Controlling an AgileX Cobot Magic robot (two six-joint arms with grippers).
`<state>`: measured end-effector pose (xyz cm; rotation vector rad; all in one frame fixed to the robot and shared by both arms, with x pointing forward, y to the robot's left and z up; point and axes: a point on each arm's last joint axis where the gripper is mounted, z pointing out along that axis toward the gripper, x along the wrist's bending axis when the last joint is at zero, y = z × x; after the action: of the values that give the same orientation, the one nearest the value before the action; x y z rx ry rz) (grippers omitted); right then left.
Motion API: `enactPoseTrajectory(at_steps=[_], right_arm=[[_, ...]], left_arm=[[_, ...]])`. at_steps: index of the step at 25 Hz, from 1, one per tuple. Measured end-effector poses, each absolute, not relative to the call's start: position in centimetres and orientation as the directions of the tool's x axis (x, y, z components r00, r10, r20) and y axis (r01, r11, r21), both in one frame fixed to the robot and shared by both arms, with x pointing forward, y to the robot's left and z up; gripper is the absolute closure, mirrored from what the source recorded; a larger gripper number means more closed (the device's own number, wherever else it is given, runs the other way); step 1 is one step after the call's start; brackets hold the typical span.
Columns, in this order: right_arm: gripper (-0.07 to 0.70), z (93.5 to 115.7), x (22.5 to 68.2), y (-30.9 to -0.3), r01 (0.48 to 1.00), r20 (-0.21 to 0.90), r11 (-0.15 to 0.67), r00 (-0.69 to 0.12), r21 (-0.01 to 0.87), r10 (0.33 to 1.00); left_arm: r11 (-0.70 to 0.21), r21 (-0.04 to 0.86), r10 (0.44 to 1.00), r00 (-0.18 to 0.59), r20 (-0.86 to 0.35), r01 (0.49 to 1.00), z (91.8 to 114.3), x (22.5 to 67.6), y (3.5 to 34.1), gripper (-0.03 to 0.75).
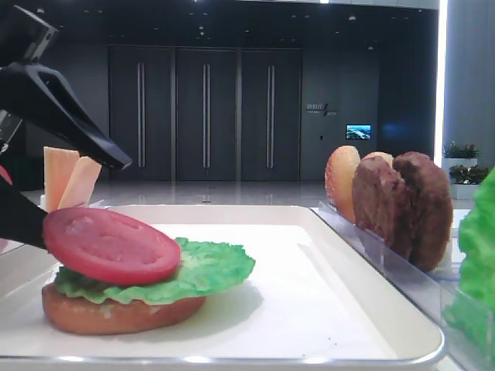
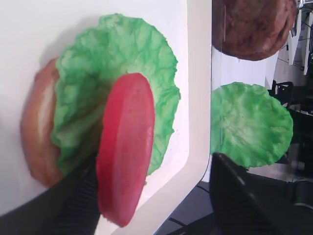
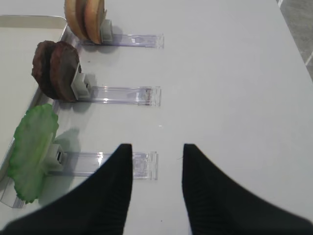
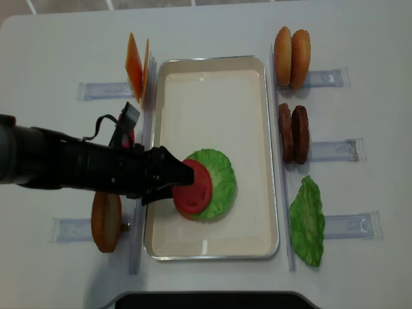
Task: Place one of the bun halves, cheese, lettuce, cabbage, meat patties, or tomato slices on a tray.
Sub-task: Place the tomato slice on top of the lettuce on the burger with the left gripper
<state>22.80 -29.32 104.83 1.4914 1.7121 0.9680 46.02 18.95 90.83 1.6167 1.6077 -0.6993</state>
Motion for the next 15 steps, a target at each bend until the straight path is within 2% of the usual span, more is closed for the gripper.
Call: enactPoseTrajectory(at_steps=[15], right_arm=[[0.388,104.8,22.8,-29.3,0.502,-0.010,0.075,-0.131,0.861,0.991]], left_arm=[[0.050,0.068,0.677,0.016,-0.736,0.996,92.4,48.8,19.1,0.213]])
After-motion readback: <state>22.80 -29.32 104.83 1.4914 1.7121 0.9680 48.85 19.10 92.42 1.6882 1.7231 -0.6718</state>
